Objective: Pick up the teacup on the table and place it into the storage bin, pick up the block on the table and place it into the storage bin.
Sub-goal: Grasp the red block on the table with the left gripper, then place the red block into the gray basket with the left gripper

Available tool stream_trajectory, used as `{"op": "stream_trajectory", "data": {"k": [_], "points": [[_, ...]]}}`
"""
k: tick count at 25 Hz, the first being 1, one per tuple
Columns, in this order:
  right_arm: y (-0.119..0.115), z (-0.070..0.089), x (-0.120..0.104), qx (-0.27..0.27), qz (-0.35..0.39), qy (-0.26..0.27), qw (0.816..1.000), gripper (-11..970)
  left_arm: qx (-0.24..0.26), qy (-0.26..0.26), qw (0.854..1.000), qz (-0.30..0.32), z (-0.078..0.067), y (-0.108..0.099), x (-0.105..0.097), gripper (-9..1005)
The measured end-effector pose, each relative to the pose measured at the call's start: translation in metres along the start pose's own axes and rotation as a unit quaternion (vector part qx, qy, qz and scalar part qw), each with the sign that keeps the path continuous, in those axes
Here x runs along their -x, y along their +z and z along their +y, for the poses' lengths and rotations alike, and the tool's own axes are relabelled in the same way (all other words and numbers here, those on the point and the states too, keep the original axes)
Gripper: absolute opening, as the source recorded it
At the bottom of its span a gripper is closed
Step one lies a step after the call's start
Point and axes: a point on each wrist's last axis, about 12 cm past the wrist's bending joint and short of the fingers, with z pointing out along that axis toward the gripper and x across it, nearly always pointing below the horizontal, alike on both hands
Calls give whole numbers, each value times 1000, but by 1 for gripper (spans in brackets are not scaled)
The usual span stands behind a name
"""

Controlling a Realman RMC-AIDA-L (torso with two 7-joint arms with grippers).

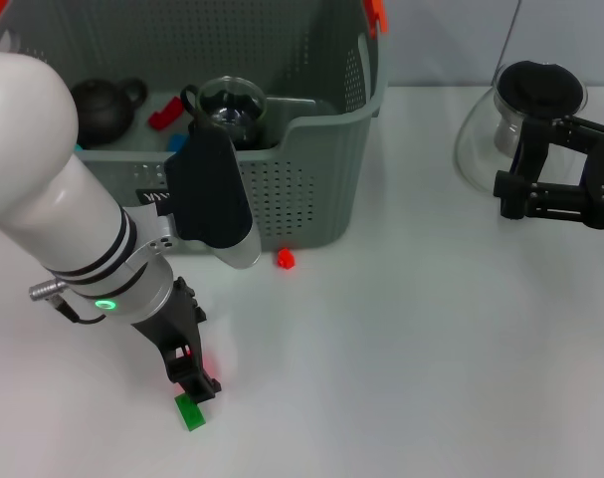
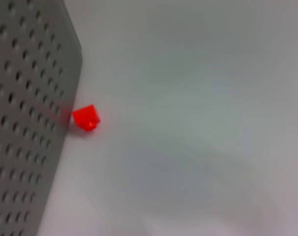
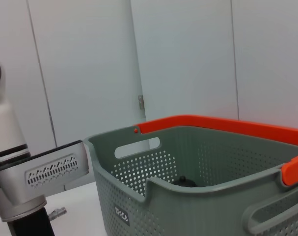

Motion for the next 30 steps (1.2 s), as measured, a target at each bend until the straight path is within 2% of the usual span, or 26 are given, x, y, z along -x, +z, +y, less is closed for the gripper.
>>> {"op": "stream_trajectory", "data": {"k": [15, 21, 26, 30], "points": [[0, 0, 0, -1, 0, 0, 1000, 926, 6, 11, 1000, 13, 0, 3, -4, 917], [0, 0, 0, -1, 0, 1, 1000, 925, 4, 14, 1000, 14, -1, 4, -6, 811], [0, 0, 1, -1, -1, 1, 1000, 925, 0, 16, 1000, 16, -2, 4, -6, 598], [0, 0, 1, -1, -1, 0, 1000, 924, -1, 16, 1000, 14, -2, 1, -5, 469]]}}
